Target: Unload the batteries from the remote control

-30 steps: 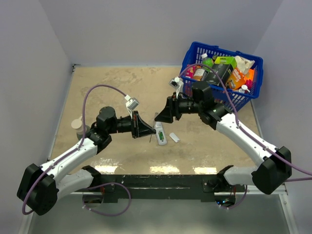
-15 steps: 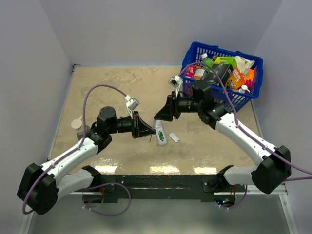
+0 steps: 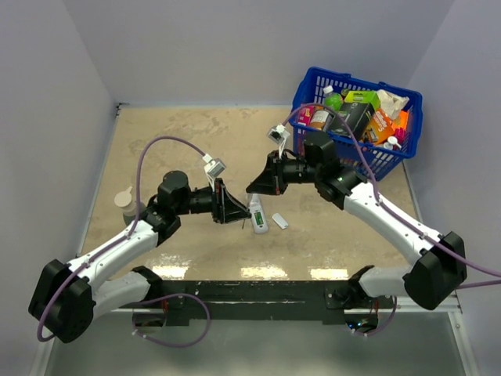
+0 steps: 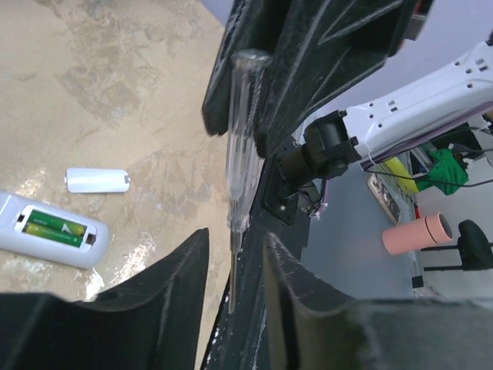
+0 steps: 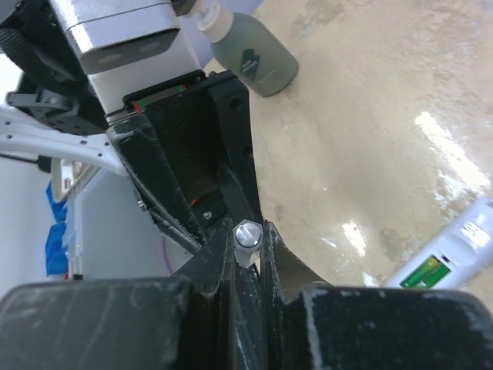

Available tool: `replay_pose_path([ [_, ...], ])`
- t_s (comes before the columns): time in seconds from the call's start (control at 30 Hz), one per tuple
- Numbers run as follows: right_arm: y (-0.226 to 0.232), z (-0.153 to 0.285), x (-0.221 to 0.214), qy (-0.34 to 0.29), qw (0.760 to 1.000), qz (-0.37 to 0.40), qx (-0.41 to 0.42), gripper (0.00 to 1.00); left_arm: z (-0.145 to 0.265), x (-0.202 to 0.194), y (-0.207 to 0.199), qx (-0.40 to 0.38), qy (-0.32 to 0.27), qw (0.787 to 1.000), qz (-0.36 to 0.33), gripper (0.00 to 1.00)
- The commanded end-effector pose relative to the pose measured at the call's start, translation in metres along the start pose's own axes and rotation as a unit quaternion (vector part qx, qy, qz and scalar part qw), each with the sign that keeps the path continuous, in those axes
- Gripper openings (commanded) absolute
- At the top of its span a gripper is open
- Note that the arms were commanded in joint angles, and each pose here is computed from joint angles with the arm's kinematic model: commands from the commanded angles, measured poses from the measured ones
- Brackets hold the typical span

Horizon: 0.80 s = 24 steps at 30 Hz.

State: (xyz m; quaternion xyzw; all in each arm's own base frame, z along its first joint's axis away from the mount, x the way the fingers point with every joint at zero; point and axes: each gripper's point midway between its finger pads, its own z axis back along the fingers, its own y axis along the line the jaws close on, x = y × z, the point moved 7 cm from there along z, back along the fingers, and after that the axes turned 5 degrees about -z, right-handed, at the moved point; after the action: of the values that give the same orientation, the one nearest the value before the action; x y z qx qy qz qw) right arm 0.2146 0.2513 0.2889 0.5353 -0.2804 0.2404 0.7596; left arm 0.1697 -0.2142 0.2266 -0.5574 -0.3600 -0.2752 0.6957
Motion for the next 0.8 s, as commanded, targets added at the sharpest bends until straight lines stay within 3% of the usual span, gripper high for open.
replay_pose_path([
  [0.0,0.007,0.016,0.009,-0.059,0.997,0.028,-0.046,0.00,0.000,0.011,0.005,0.039,-0.002,0.999,-0.024,0.54],
  [0.03,0.003,0.017,0.007,-0.067,0.996,0.024,-0.063,0.00,0.001,0.013,0.005,0.047,-0.005,0.998,-0.030,0.71],
  [0.1,-0.006,0.022,0.009,-0.100,0.988,0.014,-0.116,0.00,0.004,0.017,0.008,0.073,-0.007,0.996,-0.041,0.84],
  [0.23,-0.022,0.029,-0.006,-0.151,0.972,0.001,-0.178,0.00,0.010,0.027,0.014,0.138,-0.019,0.989,-0.050,0.90],
  [0.43,-0.020,0.020,-0.025,-0.226,0.933,0.080,-0.268,0.00,0.020,0.030,0.039,0.231,-0.029,0.972,-0.005,1.00],
  [0.57,-0.016,0.009,-0.035,-0.241,0.929,0.130,-0.249,0.00,0.031,0.026,0.059,0.253,-0.036,0.966,0.030,1.00],
  [0.77,-0.033,0.007,-0.043,-0.240,0.913,0.158,-0.290,0.00,0.040,0.014,0.073,0.269,-0.025,0.962,0.037,1.00],
])
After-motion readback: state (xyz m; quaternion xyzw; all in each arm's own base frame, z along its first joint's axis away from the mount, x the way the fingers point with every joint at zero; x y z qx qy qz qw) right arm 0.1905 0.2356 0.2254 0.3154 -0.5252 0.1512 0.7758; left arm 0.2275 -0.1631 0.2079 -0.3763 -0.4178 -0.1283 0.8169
